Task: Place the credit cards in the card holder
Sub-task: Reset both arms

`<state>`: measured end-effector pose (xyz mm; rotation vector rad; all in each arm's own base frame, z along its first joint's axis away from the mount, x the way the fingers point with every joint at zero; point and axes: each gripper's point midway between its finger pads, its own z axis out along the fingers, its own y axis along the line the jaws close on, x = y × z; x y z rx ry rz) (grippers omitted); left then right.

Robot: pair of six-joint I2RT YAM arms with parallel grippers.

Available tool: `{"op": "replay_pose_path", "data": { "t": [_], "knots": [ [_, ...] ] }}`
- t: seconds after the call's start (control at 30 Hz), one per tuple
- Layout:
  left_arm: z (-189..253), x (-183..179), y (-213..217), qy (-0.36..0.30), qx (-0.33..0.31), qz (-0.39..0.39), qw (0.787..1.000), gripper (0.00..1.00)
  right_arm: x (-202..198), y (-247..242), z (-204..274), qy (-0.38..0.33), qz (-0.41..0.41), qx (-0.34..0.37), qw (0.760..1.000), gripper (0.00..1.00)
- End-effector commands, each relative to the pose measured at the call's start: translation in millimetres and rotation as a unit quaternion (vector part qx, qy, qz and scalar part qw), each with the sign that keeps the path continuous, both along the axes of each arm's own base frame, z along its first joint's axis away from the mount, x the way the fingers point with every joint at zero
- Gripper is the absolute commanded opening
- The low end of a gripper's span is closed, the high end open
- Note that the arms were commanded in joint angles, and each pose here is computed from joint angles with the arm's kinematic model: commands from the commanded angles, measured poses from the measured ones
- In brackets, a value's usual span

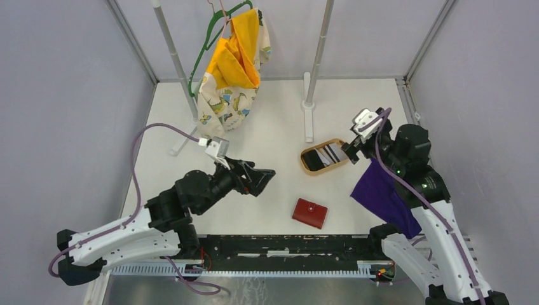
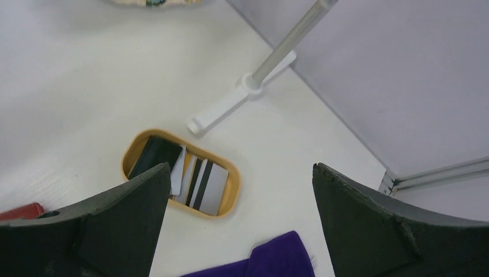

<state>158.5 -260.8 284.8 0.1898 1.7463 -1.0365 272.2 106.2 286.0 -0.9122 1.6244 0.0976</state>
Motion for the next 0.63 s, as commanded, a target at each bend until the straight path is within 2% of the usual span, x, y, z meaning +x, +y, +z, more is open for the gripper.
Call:
{"op": "replay_pose_path", "data": {
  "t": [0.0,0.17,0.3,0.6],
  "knots": [
    [23.1,8.3,50.5,-0.023,0.060,0.072,0.995,1.00,-19.5,3.6,52.8,-0.039,0.000,0.069,0.997,0.98],
    [47.2,-3.6,62.5,-0.028,0.036,0.056,0.997,1.00,-24.5,-12.9,77.3,-0.043,-0.075,0.160,0.983,0.98],
    [53.6,-6.8,69.9,-0.033,0.029,0.056,0.997,1.00,-25.7,-21.7,87.1,-0.057,-0.092,0.161,0.981,0.98],
    [51.4,-6.0,89.6,-0.051,0.027,0.079,0.995,1.00,-26.0,-13.3,91.9,-0.045,-0.054,0.167,0.984,0.98]
  ]
}}
